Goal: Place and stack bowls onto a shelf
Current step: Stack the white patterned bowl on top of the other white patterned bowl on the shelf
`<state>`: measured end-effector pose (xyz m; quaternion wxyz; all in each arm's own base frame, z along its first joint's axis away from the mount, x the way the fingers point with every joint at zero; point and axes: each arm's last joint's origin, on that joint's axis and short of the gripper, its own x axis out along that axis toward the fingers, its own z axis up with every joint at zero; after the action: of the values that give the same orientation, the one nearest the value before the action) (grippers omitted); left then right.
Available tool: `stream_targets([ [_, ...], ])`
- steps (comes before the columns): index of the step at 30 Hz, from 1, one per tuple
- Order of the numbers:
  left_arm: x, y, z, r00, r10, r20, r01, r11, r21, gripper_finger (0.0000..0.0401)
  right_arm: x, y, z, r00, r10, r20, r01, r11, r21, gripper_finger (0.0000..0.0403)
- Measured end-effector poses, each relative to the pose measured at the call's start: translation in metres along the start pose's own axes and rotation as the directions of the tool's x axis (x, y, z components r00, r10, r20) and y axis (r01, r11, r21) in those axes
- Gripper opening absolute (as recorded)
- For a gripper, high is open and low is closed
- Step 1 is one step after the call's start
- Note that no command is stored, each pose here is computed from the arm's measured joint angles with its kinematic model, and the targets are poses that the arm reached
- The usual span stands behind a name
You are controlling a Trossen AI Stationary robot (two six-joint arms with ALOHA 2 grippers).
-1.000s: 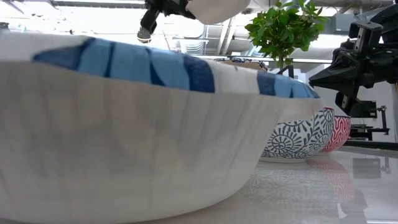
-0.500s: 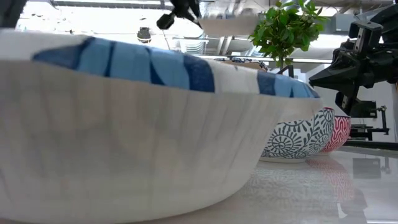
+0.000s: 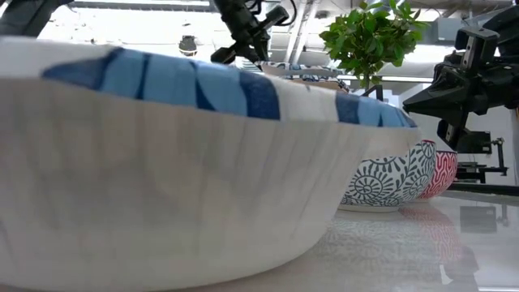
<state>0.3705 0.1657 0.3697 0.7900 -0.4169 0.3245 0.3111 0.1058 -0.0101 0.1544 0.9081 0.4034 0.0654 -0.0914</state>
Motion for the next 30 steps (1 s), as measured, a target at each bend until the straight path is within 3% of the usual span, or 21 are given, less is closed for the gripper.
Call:
stream_targets([
  [6, 0.0024, 0.0017, -0.0027, 0.999, -0.014, -0.046, 0.014, 1.000, 0.000, 0.0000, 0.0000, 0.0000, 0.0000, 1.000, 0.000, 0.000, 0.000, 1.000, -0.001, 0.0057],
  [16, 0.0024, 0.0008, 0.0000, 1.000, -0.009, -0.004, 0.009, 1.000, 0.006, 0.0010, 0.0000, 0.0000, 0.0000, 1.000, 0.000, 0.000, 0.000, 1.000, -0.001, 0.0057],
  [30, 0.0024, 0.0001, 0.0017, 1.000, 0.001, 0.028, -0.003, 0.996, 0.090, 0.0117, 0.0000, 0.0000, 0.0000, 1.000, 0.000, 0.000, 0.000, 1.000, -0.001, 0.0057],
])
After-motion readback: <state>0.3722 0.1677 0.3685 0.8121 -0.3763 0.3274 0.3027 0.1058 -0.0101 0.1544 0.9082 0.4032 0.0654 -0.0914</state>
